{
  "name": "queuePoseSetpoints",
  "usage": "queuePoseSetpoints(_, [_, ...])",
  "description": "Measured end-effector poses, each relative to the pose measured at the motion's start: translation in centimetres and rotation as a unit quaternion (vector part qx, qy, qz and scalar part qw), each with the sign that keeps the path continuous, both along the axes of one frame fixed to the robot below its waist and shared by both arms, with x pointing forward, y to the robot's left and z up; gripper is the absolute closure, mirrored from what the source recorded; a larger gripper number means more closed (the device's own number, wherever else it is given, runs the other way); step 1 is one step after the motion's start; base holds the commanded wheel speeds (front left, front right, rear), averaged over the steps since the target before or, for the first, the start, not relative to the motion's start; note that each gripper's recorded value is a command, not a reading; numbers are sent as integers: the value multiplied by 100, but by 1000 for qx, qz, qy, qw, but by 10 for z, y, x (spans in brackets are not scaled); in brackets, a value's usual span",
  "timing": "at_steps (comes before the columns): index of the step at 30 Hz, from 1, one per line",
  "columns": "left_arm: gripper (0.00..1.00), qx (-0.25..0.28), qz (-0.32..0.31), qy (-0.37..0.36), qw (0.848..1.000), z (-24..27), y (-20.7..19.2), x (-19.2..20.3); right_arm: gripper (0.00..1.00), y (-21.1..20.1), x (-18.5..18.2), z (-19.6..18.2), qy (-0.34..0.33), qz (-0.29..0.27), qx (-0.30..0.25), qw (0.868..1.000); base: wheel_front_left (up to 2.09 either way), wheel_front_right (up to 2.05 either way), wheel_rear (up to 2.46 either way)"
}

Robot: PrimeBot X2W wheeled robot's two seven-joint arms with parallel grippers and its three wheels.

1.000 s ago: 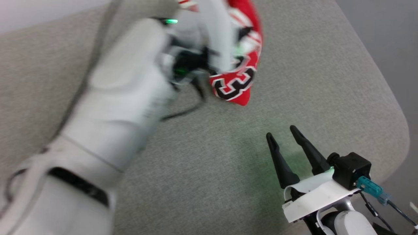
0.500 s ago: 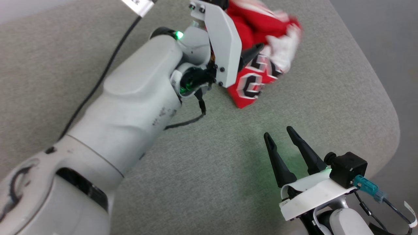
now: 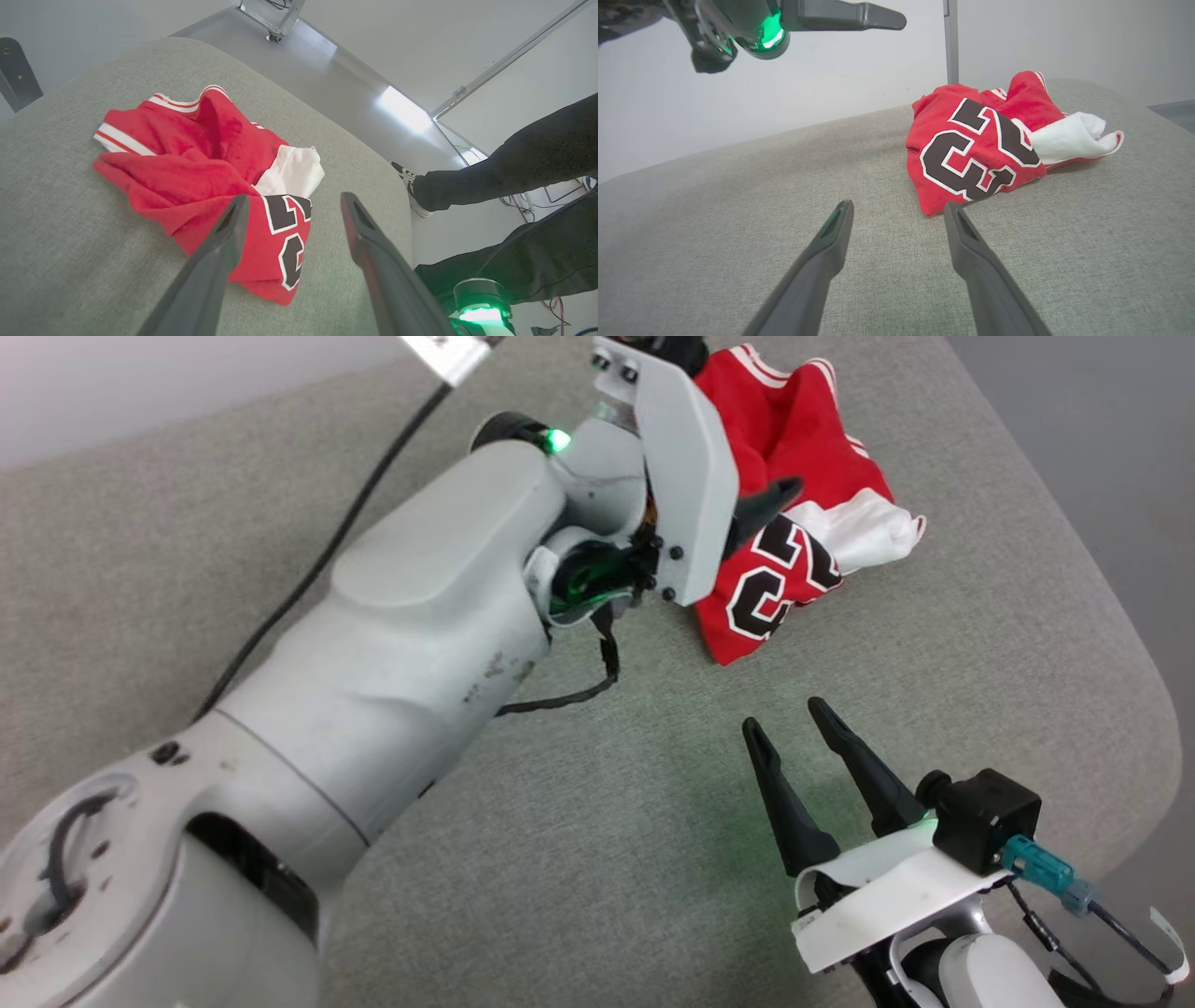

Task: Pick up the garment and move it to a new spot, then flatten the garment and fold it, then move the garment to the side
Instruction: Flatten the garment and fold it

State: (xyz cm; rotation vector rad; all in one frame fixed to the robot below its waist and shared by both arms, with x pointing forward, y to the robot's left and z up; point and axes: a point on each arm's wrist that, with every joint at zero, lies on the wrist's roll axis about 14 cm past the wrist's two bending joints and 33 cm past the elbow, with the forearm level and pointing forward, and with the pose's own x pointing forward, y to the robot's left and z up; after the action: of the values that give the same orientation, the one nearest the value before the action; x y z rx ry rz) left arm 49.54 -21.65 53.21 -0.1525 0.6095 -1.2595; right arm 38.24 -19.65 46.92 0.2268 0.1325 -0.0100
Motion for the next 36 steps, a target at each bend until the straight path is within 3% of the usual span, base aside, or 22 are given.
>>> queuePoseSetpoints(15, [0, -1, -60, -34, 998, -22, -61, -23, 0, -36, -31, -11, 3, -81, 14, 997, 0, 0, 0])
queuePoseSetpoints(24, [0, 20, -20, -48, 998, -68, -56, 7, 0, -45, -37, -26, 22, -103, 9, 994, 0, 0, 0])
queuePoseSetpoints(32, [0, 18, -28, -37, 999, -80, -59, 3, 0, -46, -36, -31, 28, -108, 11, 994, 0, 0, 0])
queuePoseSetpoints(36, [0, -8, -42, -39, 998, -68, -67, -7, 0, -46, -37, -32, 29, -109, 13, 994, 0, 0, 0])
